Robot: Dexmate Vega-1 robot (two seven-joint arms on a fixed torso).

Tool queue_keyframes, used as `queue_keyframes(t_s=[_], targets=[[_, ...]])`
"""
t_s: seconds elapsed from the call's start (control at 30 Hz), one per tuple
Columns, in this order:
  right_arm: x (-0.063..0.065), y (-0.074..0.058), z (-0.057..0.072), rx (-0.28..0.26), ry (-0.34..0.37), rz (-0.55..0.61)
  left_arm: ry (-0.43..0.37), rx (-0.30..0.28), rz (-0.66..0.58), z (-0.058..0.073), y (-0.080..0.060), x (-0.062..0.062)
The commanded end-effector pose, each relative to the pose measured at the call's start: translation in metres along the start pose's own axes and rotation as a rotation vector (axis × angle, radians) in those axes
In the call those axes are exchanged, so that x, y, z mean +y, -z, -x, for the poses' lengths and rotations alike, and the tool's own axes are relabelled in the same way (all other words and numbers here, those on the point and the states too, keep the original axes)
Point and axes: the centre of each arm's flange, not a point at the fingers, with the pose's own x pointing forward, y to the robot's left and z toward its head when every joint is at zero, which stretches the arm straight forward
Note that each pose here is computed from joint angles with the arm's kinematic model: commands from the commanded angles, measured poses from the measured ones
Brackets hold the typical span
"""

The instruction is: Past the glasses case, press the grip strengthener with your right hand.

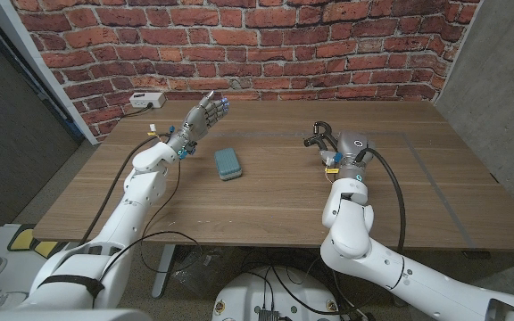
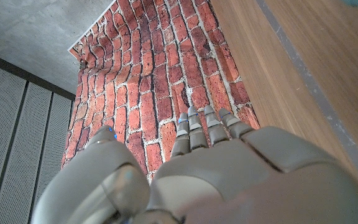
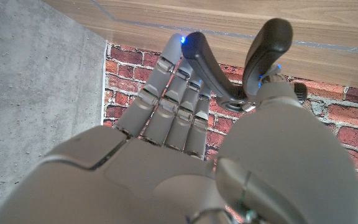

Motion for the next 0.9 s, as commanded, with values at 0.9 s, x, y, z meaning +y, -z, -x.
queue_keyframes(t_s=[0.9], targets=[[0.000,0.015,0.010,-0.014,-0.006,-0.004,0.022,0.009,-0.022,0.011,-0.010,-0.023]])
